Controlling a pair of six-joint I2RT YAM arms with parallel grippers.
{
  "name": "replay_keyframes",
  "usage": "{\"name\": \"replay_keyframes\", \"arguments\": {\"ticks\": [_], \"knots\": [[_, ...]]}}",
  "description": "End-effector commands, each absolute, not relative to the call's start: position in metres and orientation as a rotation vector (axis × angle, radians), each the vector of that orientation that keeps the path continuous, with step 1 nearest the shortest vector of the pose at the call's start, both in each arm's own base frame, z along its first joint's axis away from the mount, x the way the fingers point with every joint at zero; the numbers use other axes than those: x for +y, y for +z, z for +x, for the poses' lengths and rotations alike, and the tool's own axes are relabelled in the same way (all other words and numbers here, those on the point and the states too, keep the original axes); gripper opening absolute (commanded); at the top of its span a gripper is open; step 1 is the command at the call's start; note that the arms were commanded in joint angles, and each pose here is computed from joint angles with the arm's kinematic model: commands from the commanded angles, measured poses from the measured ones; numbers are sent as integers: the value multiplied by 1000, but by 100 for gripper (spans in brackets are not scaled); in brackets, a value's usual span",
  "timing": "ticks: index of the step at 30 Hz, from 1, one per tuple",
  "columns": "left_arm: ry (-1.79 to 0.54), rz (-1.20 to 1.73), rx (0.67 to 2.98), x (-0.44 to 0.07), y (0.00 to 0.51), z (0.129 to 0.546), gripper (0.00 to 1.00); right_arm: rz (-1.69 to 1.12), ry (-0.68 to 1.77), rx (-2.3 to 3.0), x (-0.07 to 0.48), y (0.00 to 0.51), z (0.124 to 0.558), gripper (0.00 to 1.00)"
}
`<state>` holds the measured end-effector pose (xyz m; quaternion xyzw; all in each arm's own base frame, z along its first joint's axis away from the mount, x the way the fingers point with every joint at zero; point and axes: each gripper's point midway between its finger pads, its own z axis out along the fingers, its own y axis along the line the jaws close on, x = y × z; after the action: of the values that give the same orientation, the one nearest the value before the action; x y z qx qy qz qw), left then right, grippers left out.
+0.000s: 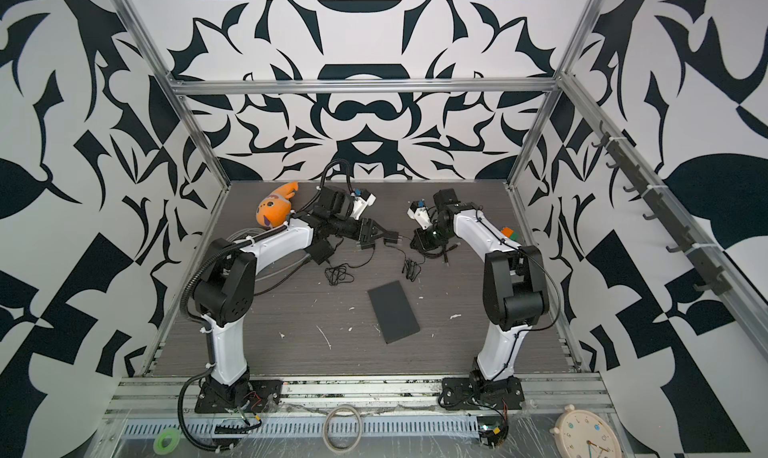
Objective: Insert the plug into the switch port
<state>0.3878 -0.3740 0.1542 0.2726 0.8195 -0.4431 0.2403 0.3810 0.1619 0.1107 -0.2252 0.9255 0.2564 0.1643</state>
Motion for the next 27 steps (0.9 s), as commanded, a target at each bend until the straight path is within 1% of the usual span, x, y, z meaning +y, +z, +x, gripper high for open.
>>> {"name": "replay_keyframes", "arguments": {"ticks": [1,6,9,12,16,19,22,27], "knots": [[-1249,904,2223,-378,137,375,56,-752,844,2571,181,128,371,1],[-1306,949,2195,-384,135,374,56,-818,877,2571,191,127,361,1],[-1282,933,2214,-383,131,378,56,-828,877,2573,192,126,360,1],[-1237,889,2244,-371,126,386,56,-825,872,2570,192,127,360,1],[-1272,802,2247,-356,127,395,56,-838,895,2555,194,131,359,1],[-1316,826,2228,-358,133,390,55,-837,904,2562,196,128,360,1],[-1388,870,2196,-362,141,379,49,-847,909,2571,198,124,359,0],[-1418,903,2197,-364,140,371,48,-845,922,2570,200,123,361,0]]}}
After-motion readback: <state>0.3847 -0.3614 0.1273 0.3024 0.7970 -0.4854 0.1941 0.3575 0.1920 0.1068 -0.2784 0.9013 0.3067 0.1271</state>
